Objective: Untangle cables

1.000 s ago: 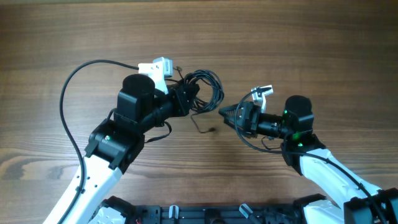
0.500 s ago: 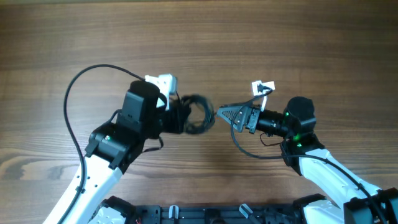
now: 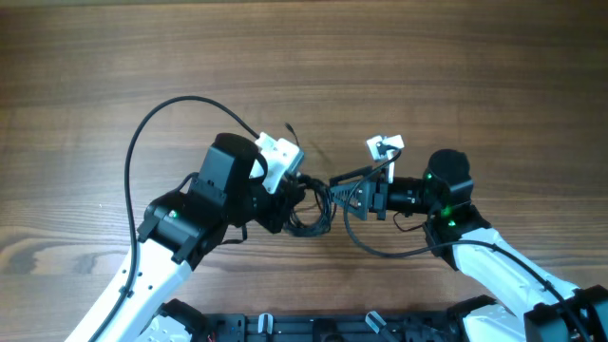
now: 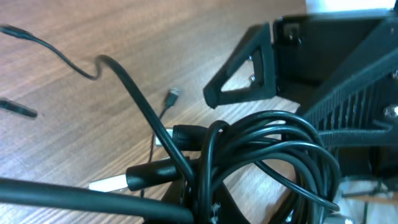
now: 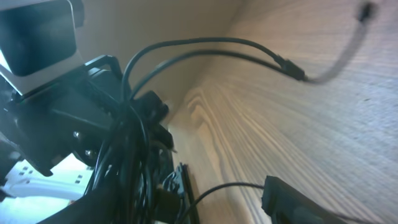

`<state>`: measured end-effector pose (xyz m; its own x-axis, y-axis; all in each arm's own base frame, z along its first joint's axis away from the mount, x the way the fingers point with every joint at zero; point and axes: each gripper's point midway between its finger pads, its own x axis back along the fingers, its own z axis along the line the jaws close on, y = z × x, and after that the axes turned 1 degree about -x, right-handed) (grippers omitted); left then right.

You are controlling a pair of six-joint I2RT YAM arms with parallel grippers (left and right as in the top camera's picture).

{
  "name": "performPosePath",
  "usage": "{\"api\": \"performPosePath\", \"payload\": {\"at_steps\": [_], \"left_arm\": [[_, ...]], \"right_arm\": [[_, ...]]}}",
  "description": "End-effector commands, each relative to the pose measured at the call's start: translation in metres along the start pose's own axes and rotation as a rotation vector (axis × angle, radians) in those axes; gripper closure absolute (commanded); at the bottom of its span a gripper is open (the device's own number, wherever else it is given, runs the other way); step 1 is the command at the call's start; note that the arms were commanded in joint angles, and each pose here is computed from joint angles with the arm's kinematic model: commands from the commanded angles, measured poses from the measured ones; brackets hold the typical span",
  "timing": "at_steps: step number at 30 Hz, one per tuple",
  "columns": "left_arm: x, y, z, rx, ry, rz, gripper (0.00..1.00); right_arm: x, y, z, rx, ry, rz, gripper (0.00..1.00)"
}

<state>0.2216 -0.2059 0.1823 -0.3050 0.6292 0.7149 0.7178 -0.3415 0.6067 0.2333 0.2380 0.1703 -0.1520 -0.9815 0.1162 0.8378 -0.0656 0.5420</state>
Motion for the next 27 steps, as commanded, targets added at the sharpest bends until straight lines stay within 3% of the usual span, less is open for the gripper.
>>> {"api": "performPosePath", "payload": {"at_steps": [1, 6, 10, 12, 14, 16, 21, 27], "left_arm": [[-0.005, -0.012, -0.004, -0.069, -0.032, 0.061, 0.96], [-0.014, -0.017, 0.001, -0.052, -0.029, 0.099, 0.96], [-0.018, -0.014, -0.001, -0.062, -0.034, 0.093, 0.96], [-0.019, -0.014, -0.001, -0.065, -0.034, 0.094, 0.95], [-0.019, -0.014, 0.004, -0.064, -0.002, 0.095, 0.95], [-0.018, -0.014, 0.019, -0.067, 0.082, 0.098, 0.94], [-0.011, -0.012, 0.054, -0.042, 0.295, 0.090, 0.96], [-0.014, -0.011, 0.045, -0.056, 0.239, 0.085, 0.96]], "right_arm": [[-0.005, -0.007, 0.010, 0.035, 0.038, 0.037, 0.33], [-0.006, -0.009, 0.011, 0.034, 0.041, 0.042, 0.51], [-0.006, -0.009, 0.011, 0.034, 0.041, 0.043, 0.54], [-0.006, -0.009, 0.011, 0.035, 0.041, 0.043, 0.49], [-0.006, -0.008, 0.010, 0.034, 0.034, 0.037, 0.28], [-0.006, -0.003, 0.005, 0.034, 0.007, 0.011, 0.22], [-0.004, 0.011, -0.019, -0.009, -0.124, -0.086, 0.17], [-0.004, 0.011, -0.023, -0.038, -0.141, -0.095, 0.20]]}}
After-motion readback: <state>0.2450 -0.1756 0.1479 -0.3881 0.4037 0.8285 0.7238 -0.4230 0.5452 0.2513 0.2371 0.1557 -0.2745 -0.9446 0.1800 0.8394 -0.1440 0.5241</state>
